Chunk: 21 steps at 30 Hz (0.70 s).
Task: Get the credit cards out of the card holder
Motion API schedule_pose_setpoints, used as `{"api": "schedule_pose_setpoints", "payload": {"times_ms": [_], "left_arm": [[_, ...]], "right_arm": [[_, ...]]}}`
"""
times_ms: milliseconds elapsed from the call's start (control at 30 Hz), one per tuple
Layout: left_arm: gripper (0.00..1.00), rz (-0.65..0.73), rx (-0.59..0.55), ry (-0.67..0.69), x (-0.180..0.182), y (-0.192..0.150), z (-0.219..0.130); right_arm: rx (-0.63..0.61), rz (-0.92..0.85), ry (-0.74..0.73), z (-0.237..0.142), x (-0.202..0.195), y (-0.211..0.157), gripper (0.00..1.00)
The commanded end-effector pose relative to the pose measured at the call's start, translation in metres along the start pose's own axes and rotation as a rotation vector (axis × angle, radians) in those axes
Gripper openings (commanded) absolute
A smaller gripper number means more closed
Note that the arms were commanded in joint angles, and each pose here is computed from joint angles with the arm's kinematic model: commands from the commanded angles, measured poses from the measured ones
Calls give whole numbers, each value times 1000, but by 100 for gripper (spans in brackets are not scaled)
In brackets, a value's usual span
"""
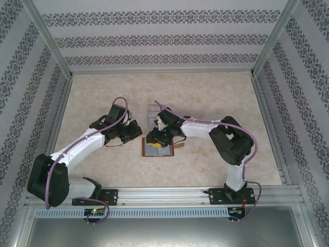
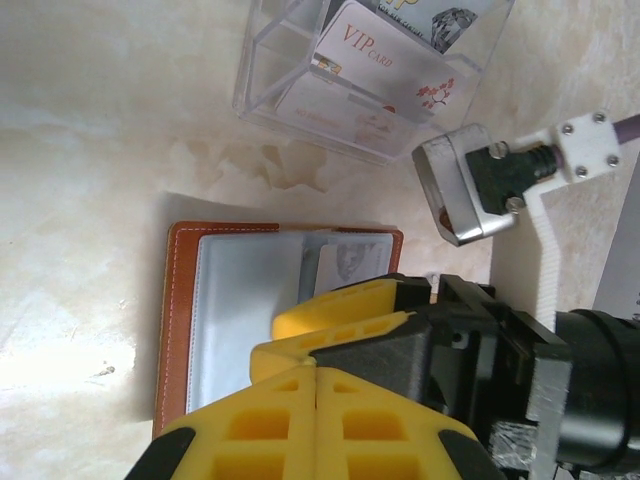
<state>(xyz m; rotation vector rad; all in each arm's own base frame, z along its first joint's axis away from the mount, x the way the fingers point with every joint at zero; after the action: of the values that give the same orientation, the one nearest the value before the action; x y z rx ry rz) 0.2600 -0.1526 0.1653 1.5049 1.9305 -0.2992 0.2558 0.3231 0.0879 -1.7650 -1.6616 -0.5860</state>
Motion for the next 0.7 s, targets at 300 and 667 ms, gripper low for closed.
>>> {"api": "schedule_pose_setpoints", "payload": {"times_ms": [300,667], "left_arm": [[0,1,33,-14,5,-5,0],[0,-8,58,-33,4,-4,9]], "right_arm": [[22,22,-41,22,-6,2,45],[-14,-19,-7,-2,16,0,44]]}}
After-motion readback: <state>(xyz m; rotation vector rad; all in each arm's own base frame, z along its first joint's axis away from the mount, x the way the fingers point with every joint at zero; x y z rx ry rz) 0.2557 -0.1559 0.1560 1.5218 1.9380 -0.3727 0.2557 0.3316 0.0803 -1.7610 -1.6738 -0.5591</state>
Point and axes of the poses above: each hand's point on the last joint's axis, 136 mm out from that joint toward the fingers, its own z axis out along the fingers, its own x axis along the line the jaws close on, y = z × x, the point moved 6 cm from there along -z, back along the fingers, and after that the axes turned 6 degrees about z, right-handed, at the moved point
